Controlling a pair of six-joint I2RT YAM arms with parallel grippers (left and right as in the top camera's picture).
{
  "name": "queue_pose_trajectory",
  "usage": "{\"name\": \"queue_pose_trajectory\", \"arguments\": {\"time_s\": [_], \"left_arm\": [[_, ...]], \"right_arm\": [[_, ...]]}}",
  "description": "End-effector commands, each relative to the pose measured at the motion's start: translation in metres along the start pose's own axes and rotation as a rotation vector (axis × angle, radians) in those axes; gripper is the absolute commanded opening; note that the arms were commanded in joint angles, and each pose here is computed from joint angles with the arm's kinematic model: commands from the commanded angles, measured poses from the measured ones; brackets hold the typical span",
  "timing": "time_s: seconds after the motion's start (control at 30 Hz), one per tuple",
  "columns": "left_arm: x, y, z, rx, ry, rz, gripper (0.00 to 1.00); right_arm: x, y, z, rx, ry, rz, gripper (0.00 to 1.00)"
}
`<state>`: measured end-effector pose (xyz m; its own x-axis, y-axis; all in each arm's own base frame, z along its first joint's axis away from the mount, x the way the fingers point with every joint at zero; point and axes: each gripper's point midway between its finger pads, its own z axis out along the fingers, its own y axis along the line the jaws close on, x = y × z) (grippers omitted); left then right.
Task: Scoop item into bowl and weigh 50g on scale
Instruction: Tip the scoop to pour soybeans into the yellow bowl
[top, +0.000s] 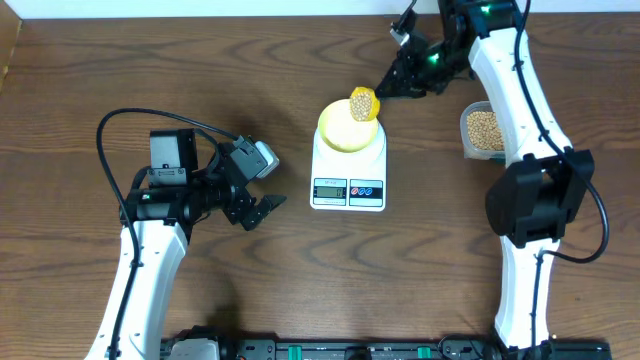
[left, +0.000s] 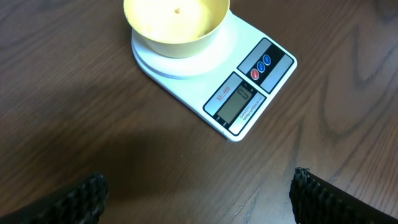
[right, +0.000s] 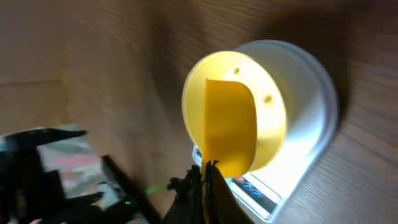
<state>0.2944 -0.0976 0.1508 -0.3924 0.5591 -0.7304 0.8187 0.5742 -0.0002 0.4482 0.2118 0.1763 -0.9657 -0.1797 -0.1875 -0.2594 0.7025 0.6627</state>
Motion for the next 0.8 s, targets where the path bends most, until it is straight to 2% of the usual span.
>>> {"name": "queue_pose_trajectory", "arguments": {"time_s": [0.0, 0.37, 0.77], "left_arm": [[-0.001, -0.002, -0.002, 0.006, -0.015, -0.001, 0.95], [-0.001, -0.003, -0.002, 0.006, -0.015, -0.001, 0.95], [-0.001, -0.003, -0.002, 0.006, -0.015, -0.001, 0.95]], "right_arm": [[-0.004, 0.001, 0.002, 0.111, -0.003, -0.087, 0.01], [0.011, 0.002, 0.017, 0.278, 0.074, -0.220, 0.01], [0.002, 0.008, 0.031, 0.453, 0.073, -0.443, 0.01]]}}
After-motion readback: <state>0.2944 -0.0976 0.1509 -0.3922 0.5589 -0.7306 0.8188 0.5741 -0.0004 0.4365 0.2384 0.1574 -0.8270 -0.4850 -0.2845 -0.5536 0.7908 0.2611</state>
